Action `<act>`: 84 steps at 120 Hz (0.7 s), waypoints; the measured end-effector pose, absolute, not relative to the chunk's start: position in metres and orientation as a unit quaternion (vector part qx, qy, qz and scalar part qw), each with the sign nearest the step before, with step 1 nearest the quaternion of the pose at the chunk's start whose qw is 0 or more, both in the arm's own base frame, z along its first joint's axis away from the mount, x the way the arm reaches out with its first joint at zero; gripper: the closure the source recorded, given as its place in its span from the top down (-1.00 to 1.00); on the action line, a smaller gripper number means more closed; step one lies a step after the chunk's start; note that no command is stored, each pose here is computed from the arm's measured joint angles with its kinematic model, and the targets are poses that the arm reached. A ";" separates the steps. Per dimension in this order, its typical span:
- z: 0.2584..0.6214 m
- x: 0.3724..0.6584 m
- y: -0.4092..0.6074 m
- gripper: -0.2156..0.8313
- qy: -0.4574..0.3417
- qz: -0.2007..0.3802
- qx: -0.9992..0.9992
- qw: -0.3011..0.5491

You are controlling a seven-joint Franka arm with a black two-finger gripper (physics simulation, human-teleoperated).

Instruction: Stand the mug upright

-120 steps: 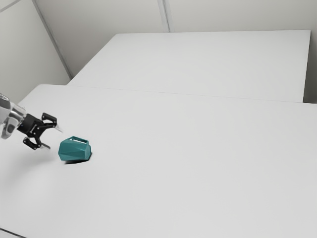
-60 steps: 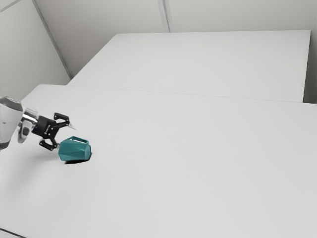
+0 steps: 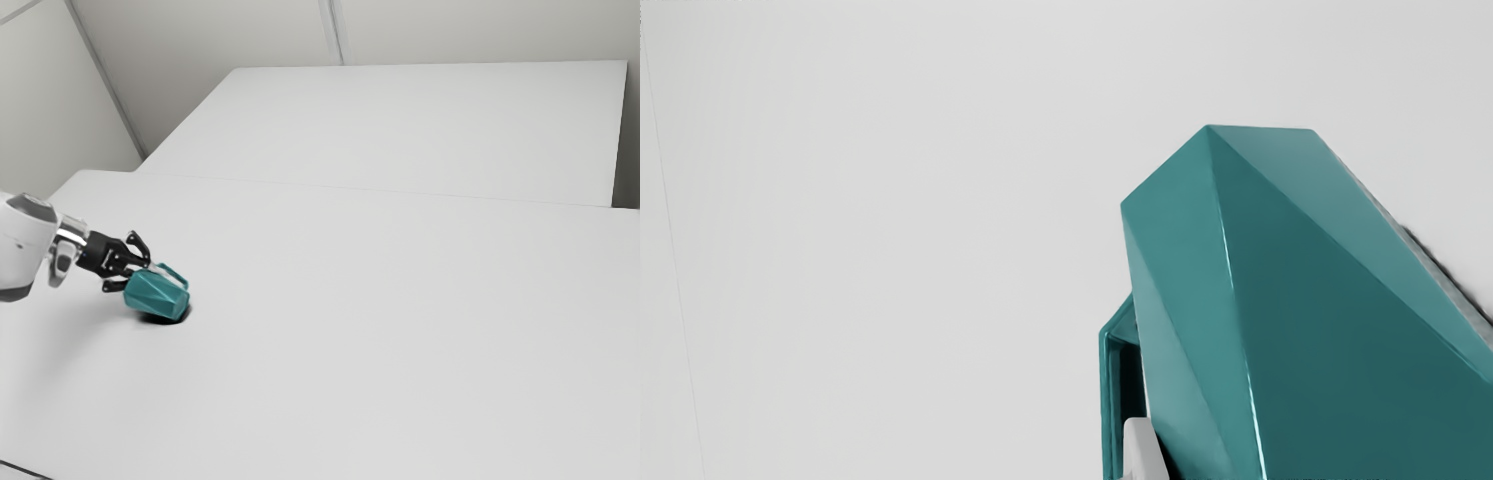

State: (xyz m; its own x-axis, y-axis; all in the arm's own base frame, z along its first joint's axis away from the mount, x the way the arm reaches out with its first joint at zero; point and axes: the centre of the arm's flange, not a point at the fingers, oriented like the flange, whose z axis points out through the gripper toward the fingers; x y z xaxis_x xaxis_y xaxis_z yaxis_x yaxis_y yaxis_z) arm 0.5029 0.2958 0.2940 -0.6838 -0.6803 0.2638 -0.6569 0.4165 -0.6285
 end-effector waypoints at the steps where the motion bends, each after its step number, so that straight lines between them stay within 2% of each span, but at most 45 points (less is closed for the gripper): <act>1: 0.295 0.503 0.296 -0.67 0.842 -0.366 -0.397 0.017; 22: 0.307 0.517 0.277 -0.82 0.849 -0.368 -0.379 0.026; 55: 0.327 0.533 0.254 -0.89 0.867 -0.350 -0.353 0.045; 84: 0.367 0.546 0.215 -0.91 0.924 -0.273 -0.263 0.048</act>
